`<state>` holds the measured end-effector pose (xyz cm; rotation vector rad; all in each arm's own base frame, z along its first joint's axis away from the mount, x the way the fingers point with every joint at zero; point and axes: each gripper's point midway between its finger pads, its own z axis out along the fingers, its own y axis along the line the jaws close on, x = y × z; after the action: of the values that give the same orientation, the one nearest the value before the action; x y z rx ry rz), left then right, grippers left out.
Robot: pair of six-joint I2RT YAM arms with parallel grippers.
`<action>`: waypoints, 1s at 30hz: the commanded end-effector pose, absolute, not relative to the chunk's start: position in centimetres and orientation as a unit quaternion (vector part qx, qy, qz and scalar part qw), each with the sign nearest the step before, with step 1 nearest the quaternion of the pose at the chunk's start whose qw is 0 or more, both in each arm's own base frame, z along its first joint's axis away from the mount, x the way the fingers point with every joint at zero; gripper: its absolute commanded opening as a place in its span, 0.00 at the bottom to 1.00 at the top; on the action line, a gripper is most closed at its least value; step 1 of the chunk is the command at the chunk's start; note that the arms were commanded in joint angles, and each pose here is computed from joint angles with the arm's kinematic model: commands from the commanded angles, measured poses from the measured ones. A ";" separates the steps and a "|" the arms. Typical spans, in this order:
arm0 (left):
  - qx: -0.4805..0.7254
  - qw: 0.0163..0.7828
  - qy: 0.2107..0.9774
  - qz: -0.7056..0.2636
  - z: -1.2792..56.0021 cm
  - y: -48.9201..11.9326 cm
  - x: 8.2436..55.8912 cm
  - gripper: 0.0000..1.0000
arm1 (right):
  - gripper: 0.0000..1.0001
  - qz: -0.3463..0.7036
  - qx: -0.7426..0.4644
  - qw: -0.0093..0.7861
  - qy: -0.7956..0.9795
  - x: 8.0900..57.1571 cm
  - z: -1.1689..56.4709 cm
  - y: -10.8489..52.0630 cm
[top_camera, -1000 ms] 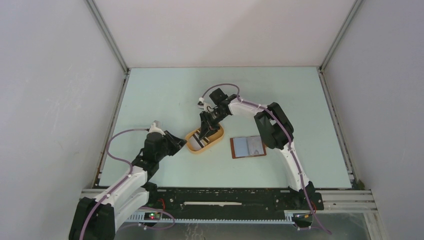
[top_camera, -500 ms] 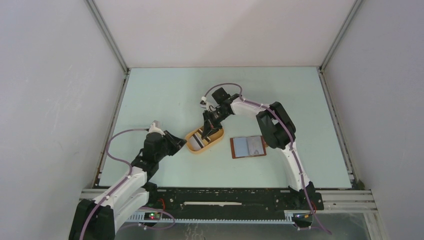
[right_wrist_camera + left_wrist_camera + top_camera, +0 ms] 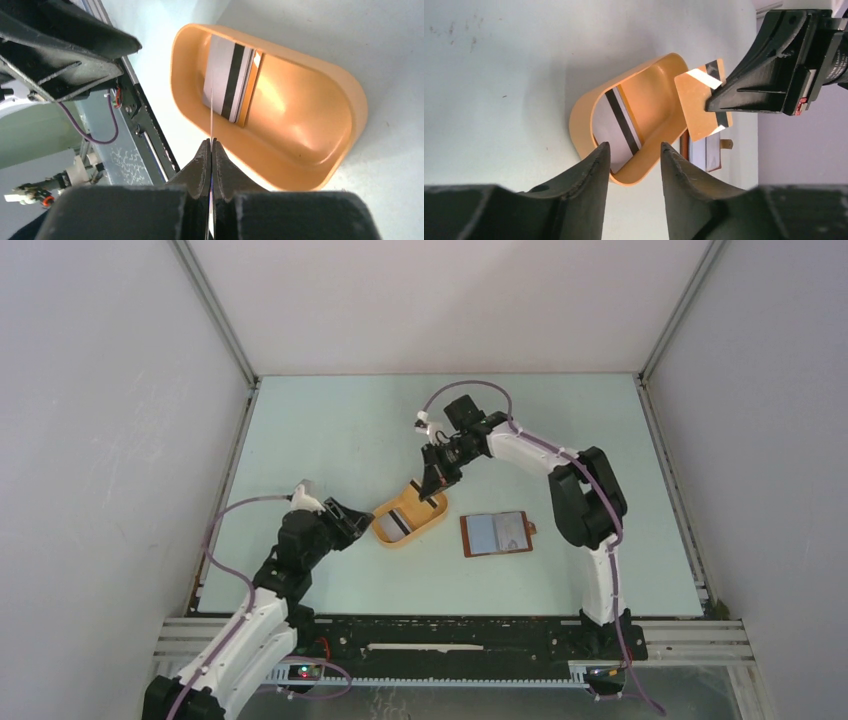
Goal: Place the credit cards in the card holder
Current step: Pick up the credit card from the storage box.
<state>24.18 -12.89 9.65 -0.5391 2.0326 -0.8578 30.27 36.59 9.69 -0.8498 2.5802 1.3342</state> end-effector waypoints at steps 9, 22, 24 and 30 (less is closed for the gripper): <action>-0.016 0.498 0.713 -0.493 19.7 -20.2 21.5 0.63 | 0.00 0.498 -0.408 0.155 0.749 24.4 19.2 29.8; 0.093 0.544 0.608 -0.570 25.5 -29.9 20.0 0.75 | 0.00 0.571 -0.368 0.243 0.692 21.6 23.3 23.6; 0.096 0.540 0.601 -0.581 25.5 -31.0 20.2 0.75 | 0.00 0.585 -0.357 0.238 0.688 21.7 23.6 23.3; 0.087 0.529 0.585 -0.609 26.3 -33.3 20.9 0.75 | 0.00 0.603 -0.348 0.224 0.682 21.5 23.8 23.4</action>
<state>20.23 -32.00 20.11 0.2357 1.6203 -1.3649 21.93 23.11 22.50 -0.9429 1.9566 1.5929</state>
